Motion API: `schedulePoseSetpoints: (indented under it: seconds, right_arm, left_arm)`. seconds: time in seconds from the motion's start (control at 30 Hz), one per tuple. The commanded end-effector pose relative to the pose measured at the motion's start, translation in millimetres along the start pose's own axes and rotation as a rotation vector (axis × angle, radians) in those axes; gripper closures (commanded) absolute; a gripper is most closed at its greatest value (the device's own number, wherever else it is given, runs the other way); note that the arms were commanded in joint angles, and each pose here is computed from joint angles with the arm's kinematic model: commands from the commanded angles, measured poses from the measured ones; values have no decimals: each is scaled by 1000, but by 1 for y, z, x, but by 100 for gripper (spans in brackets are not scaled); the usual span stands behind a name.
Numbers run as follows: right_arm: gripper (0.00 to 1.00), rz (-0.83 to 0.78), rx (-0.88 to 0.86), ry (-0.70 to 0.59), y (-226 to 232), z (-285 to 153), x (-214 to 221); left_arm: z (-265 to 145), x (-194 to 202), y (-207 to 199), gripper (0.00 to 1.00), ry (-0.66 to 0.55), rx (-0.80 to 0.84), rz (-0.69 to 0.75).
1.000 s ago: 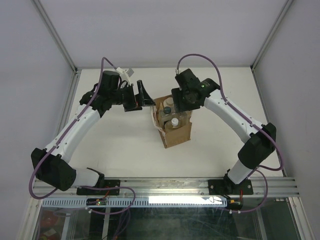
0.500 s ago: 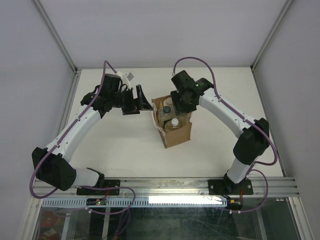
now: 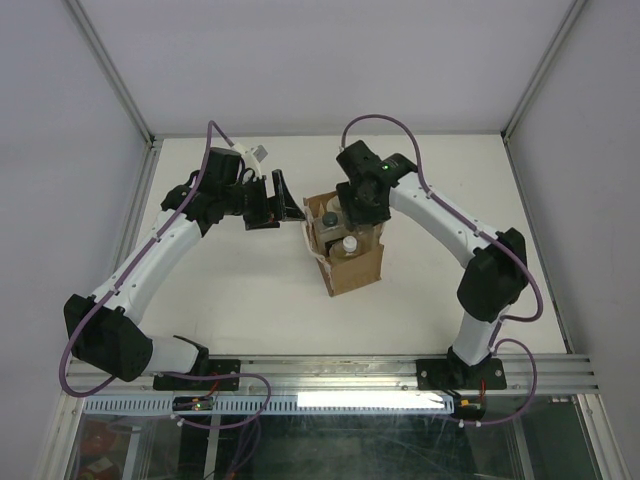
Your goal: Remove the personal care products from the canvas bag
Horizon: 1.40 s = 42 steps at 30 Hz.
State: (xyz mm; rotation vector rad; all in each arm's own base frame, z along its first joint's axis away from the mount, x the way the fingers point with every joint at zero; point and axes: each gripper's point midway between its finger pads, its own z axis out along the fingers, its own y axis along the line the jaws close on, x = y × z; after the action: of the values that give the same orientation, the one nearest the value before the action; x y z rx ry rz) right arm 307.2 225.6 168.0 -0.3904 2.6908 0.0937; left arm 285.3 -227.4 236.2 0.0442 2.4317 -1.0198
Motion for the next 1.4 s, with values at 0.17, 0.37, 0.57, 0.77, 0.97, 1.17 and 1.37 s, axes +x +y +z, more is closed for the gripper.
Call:
schedulePoseSetpoints:
  seconds: [0.17, 0.37, 0.57, 0.77, 0.97, 1.17, 1.37]
  right_arm:
    - [40, -18, 66, 20, -6, 31, -4]
    - [54, -16, 37, 7, 1, 27, -13]
    - [73, -1, -2, -85, 4, -7, -34]
    - [97, 10, -19, -162, 4, -43, -55]
    - [100, 52, -46, -221, -1, -77, -64]
    - [100, 124, -136, -295, -6, -112, -75]
    - [100, 219, -251, -363, -17, -143, -90]
  left_arm:
    - [-4, -3, -9, 17, -14, 33, 32]
    - [-4, -3, -10, 17, -13, 34, 31]
    - [-5, -4, -9, 16, -21, 28, 33]
    - [-5, -7, -9, 14, -34, 18, 37]
    - [-6, -9, -9, 14, -42, 16, 40]
    - [-6, -12, -10, 14, -47, 13, 43]
    - [-5, -15, -11, 13, -49, 15, 46]
